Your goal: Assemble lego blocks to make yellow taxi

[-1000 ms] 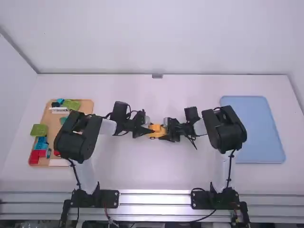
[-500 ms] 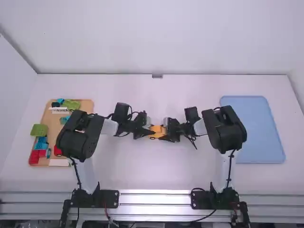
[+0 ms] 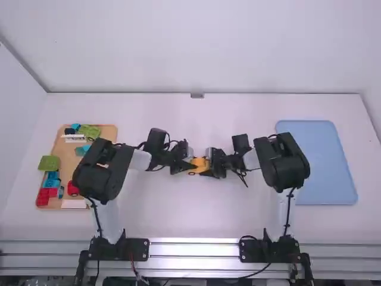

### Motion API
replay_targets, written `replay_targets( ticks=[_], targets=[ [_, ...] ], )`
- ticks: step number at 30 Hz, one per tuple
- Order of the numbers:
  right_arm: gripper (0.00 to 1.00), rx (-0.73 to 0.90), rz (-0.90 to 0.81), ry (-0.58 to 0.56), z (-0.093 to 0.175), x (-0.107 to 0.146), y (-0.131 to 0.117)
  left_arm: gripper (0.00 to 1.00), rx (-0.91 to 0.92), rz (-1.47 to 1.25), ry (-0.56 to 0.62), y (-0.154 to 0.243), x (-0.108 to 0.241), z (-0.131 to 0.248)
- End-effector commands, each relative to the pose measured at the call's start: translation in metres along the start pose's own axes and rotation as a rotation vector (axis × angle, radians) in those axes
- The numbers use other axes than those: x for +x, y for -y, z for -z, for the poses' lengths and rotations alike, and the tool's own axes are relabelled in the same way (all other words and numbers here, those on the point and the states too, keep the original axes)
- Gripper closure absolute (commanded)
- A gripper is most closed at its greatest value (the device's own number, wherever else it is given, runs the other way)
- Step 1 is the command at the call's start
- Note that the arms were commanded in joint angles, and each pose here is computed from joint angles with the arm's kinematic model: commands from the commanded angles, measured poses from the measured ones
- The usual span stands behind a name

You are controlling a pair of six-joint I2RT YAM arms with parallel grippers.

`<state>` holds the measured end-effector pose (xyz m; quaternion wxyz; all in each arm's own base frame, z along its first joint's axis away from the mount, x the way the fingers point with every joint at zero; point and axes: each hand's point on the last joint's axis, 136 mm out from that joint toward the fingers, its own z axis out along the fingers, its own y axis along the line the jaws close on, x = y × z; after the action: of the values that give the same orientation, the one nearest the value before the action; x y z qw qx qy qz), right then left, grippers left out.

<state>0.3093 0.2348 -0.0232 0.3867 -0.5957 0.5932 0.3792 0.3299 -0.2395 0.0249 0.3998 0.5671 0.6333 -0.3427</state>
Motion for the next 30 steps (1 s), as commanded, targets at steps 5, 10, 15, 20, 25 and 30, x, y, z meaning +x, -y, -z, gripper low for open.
replay_targets(
  ticks=[5,10,15,20,25,30],
  targets=[
    [0.53,-0.017,-0.035,-0.02,-0.005,0.007,-0.007,0.98,0.018,0.018,-0.112,0.015,0.024,-0.012],
    [0.53,-0.016,-0.033,-0.02,-0.005,0.007,-0.007,0.98,0.013,0.043,-0.183,0.017,0.038,-0.01],
    [0.52,-0.016,-0.034,-0.02,-0.005,0.007,-0.007,0.98,0.065,0.003,-0.234,0.023,0.043,-0.007],
    [0.51,-0.018,-0.036,-0.02,-0.005,0.007,-0.007,0.98,0.074,-0.024,-0.322,0.026,0.049,-0.013],
    [0.52,-0.017,-0.045,-0.02,-0.005,0.007,-0.007,0.98,0.067,-0.039,-0.39,0.03,0.056,-0.017],
    [0.52,-0.017,-0.042,-0.02,-0.005,0.007,-0.007,0.98,0.073,-0.045,-0.412,0.036,0.057,-0.021]
  ],
)
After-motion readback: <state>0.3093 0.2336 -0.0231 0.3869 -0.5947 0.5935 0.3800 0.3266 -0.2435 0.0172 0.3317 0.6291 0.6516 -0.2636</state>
